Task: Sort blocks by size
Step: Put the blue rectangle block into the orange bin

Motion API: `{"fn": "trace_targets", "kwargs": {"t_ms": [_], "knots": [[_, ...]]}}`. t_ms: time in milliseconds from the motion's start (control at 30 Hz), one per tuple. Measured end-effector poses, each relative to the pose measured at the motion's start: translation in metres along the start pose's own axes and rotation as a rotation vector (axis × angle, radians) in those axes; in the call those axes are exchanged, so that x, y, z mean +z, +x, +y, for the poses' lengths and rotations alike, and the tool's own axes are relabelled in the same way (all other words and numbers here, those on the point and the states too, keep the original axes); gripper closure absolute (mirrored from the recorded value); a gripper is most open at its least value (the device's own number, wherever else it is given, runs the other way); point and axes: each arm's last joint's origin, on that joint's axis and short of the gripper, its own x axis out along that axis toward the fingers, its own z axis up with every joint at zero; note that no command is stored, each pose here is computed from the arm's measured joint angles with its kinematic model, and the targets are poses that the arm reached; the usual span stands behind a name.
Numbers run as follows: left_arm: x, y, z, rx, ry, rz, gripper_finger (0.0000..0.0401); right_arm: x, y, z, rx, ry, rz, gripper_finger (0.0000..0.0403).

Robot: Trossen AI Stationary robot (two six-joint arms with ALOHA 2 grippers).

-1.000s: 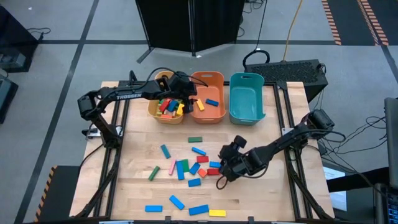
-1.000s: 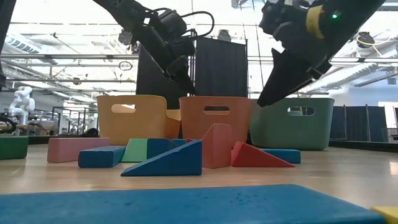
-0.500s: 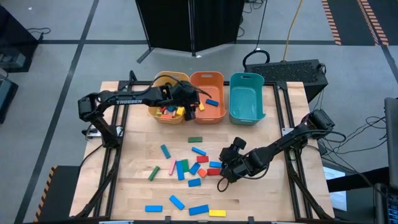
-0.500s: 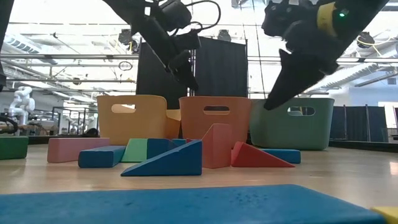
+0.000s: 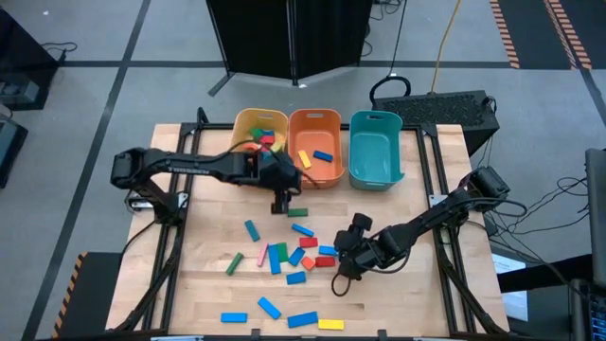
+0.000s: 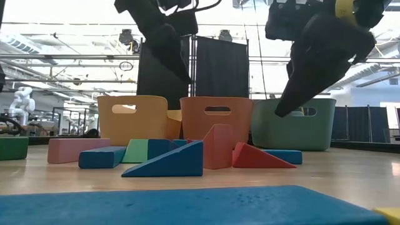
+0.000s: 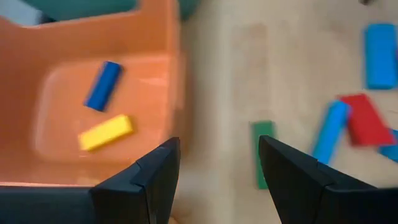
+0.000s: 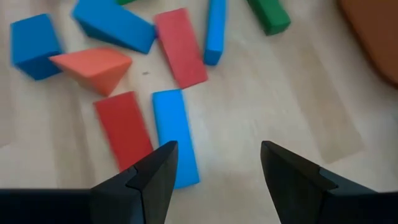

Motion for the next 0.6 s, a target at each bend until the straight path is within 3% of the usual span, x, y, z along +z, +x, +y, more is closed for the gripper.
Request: {"fn": "trace_targets", "kwargs": {"t_ms": [167, 600], "knots": [[-0.009, 0.011, -0.031, -0.081, 0.032, -0.027, 0.0182, -0.002, 0.003, 0.006, 0.076, -0.049, 0.035, 0.0184], [-0.042, 0.037, -0.082, -0.178, 0.002, -0.172, 0.0182, -0.016, 0.036, 0.019, 0.072, -0.138, 0.079, 0.0184]]}}
